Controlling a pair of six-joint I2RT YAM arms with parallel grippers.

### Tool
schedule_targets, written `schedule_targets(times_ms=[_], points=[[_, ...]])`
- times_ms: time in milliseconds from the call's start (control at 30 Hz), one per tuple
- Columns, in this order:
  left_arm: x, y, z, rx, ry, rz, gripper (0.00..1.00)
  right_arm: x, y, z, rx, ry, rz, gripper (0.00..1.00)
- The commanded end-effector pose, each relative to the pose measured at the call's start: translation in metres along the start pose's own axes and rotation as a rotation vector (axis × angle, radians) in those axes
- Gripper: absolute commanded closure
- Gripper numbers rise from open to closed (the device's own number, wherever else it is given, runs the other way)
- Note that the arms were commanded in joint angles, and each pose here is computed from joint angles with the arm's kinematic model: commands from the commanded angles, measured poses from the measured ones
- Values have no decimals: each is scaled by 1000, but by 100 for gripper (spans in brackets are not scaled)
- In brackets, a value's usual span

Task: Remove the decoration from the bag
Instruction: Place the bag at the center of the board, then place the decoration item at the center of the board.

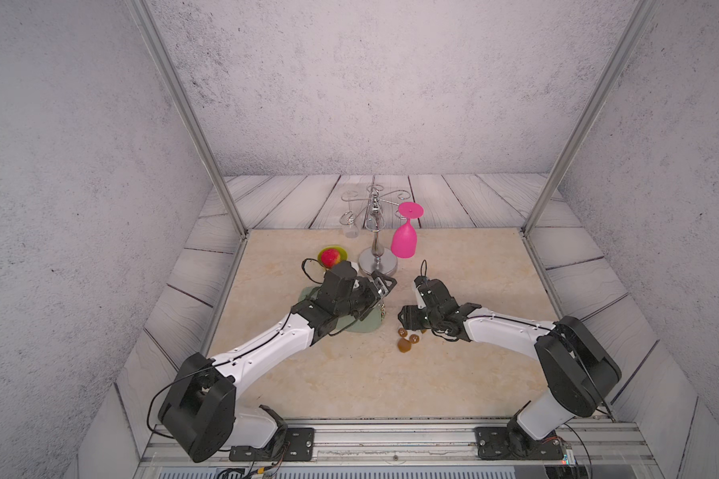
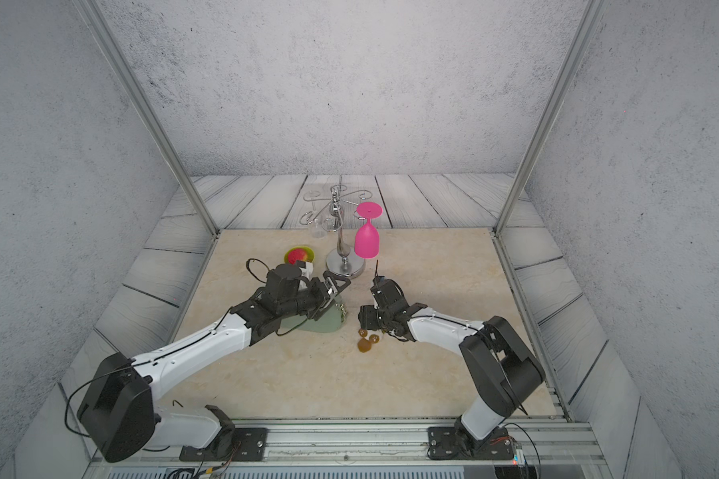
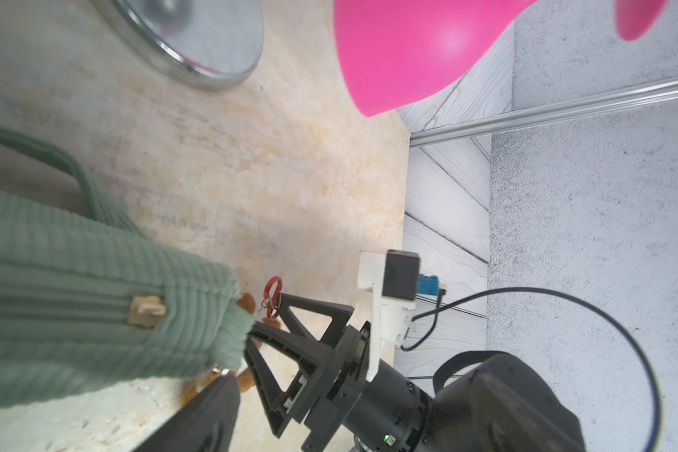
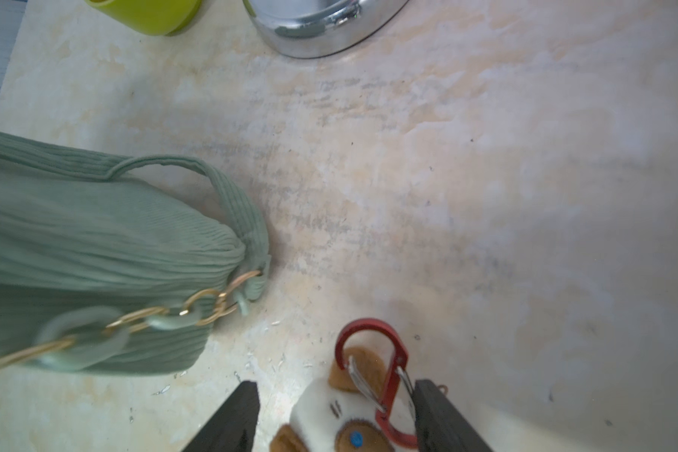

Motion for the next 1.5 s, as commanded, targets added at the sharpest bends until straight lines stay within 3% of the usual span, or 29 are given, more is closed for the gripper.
schedule_targets(times_ms=[0, 433, 1033, 1333, 1467], points=[[11, -11, -4, 64, 128, 11, 1, -3, -12, -3, 21, -37, 5, 30], [16, 21, 8, 170, 406, 288, 4, -13, -31, -6, 121, -72, -21, 27], [5, 95, 29, 120, 361, 458, 29, -10, -42, 2, 244, -114, -69, 27], [-10, 101, 37, 115, 349, 512, 37, -2, -47, 10, 270, -120, -90, 27], [-5, 91, 38, 141, 370, 472, 35, -4, -49, 6, 259, -120, -86, 27]])
Point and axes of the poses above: each gripper's point midway between its finger pads, its own y axis out along the fingers, its own z axis along the line the jaws close on, x = y × z, the point moved 7 cm from there along -y, back along the fingers, and after that the axes turned 7 degrees about y, right-handed, at the moved point
